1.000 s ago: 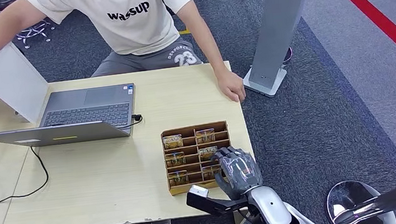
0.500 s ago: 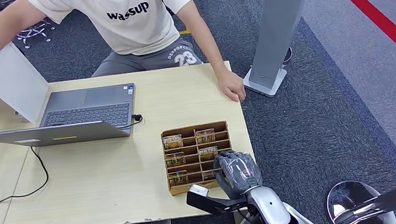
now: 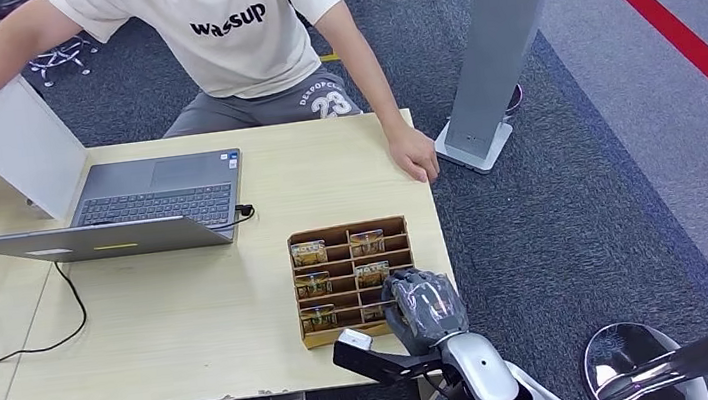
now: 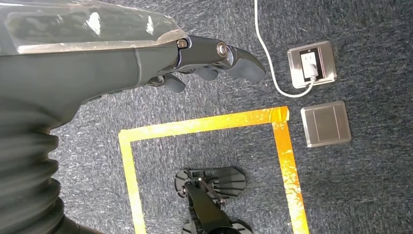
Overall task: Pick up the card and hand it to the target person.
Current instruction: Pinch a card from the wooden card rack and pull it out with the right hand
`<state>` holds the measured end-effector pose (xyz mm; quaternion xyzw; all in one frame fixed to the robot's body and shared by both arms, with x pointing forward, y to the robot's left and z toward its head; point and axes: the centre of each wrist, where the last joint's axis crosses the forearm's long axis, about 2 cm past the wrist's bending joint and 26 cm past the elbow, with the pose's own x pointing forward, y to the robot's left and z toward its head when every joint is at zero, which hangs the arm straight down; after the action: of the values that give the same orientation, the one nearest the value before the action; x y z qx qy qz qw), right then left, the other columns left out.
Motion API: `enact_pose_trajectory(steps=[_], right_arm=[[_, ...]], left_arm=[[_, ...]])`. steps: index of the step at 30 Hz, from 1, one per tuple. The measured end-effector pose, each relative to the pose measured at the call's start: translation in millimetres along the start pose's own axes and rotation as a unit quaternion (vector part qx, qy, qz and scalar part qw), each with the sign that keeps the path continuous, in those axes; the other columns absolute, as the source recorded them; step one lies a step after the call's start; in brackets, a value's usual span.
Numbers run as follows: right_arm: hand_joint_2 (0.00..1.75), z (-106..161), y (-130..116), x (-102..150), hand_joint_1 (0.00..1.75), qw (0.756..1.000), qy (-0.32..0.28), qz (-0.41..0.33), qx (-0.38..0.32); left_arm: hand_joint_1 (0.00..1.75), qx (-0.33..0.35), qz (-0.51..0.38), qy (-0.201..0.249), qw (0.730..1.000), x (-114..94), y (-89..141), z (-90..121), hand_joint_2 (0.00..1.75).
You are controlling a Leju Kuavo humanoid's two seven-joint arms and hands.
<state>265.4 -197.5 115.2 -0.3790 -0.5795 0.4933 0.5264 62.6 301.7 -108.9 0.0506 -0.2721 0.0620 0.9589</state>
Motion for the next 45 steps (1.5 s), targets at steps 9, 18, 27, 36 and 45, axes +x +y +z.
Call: enact_pose_trajectory(steps=[9,18,27,36,45], right_arm=[[1.75,-0.2,-0.1,0.3,1.75,1.0,-0.002,-0.003,-0.001],[1.75,-0.4,0.0,2.4,1.75,1.0,-0.003,-0.011,-0.001],[1.75,-0.5,0.1,2.7,1.75,1.0,-0.004,-0.013,0.0],[1.75,-0.9,-0.6,2.4,1.75,1.0,-0.003,-0.013,0.0],[1.75,-2.7,-11.5,-3.4,1.75,0.999,0.019,-0.031,-0.01]], left_arm=[[0.0,0.0,0.0,0.0,1.0,-0.1,0.0,0.0,1.75],[0.0,-0.003,0.0,-0.006,1.0,0.0,0.9,-0.1,0.0],[0.0,-0.004,-0.003,-0.012,1.0,-0.1,2.4,-0.1,0.0],[0.0,-0.001,-0.005,-0.013,1.0,-0.3,2.4,0.0,0.0],[0.0,0.001,-0.001,-0.012,1.0,-0.4,2.9,0.0,0.0]])
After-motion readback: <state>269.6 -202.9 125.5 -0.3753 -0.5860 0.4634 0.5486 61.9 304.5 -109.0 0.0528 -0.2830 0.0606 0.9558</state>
